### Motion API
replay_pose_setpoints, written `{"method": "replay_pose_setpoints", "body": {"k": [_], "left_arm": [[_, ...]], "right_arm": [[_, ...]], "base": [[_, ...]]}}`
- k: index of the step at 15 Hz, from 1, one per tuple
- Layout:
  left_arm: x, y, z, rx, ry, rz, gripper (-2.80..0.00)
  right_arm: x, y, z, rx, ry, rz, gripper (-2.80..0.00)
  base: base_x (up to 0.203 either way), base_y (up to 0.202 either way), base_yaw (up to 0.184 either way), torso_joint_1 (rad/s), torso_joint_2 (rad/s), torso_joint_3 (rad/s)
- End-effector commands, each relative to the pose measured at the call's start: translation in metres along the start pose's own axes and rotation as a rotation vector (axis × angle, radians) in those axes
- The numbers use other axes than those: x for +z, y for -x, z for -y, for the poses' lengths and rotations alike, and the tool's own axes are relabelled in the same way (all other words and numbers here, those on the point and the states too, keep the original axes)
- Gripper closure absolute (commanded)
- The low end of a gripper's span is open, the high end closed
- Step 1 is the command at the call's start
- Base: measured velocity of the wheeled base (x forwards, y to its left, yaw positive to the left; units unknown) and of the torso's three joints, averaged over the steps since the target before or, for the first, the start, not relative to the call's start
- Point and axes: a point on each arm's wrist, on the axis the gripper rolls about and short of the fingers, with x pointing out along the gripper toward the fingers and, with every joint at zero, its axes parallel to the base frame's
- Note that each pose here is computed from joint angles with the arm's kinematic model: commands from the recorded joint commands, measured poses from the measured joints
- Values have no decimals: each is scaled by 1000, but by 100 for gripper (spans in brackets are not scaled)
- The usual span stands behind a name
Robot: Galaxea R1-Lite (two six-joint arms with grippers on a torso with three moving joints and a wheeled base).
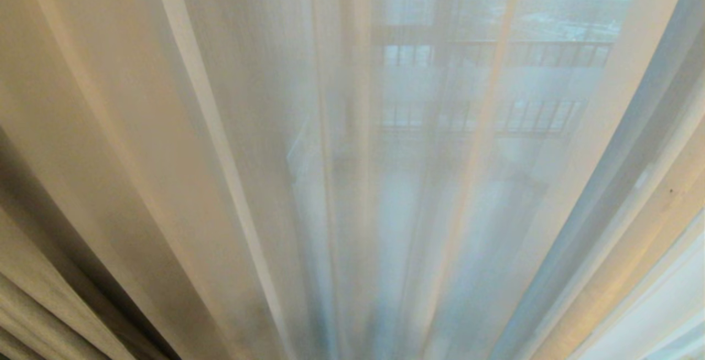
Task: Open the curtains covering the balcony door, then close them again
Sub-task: Close the outer curtains on both sides
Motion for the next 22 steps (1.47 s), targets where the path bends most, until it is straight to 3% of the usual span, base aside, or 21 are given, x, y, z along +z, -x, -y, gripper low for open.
{"method": "replay_pose_setpoints", "body": {"k": [1, 5, 10, 15, 22], "left_arm": [[5, 0, -1, 5, -1, 8, 0], [7, -5, -1, 5, -4, -29, 0], [0, -1, 0, -13, -4, -144, 0], [28, 6, -5, -10, 39, -83, 0], [34, 7, -6, -11, 26, -49, 0]], "right_arm": [[0, 0, 0, 1, 1, -2, 0], [0, 0, 0, 3, 1, -3, 0], [0, 0, 0, 1, 1, -2, 0], [0, 0, 0, 2, 1, -3, 0], [0, 0, 0, 2, 1, -1, 0]], "base": [[0, 0, 0, 0, 0, 0], [0, 0, 0, 0, 0, 0], [0, 0, 0, 0, 0, 0], [0, 0, 0, 0, 0, 0], [0, 0, 0, 0, 0, 0]]}}
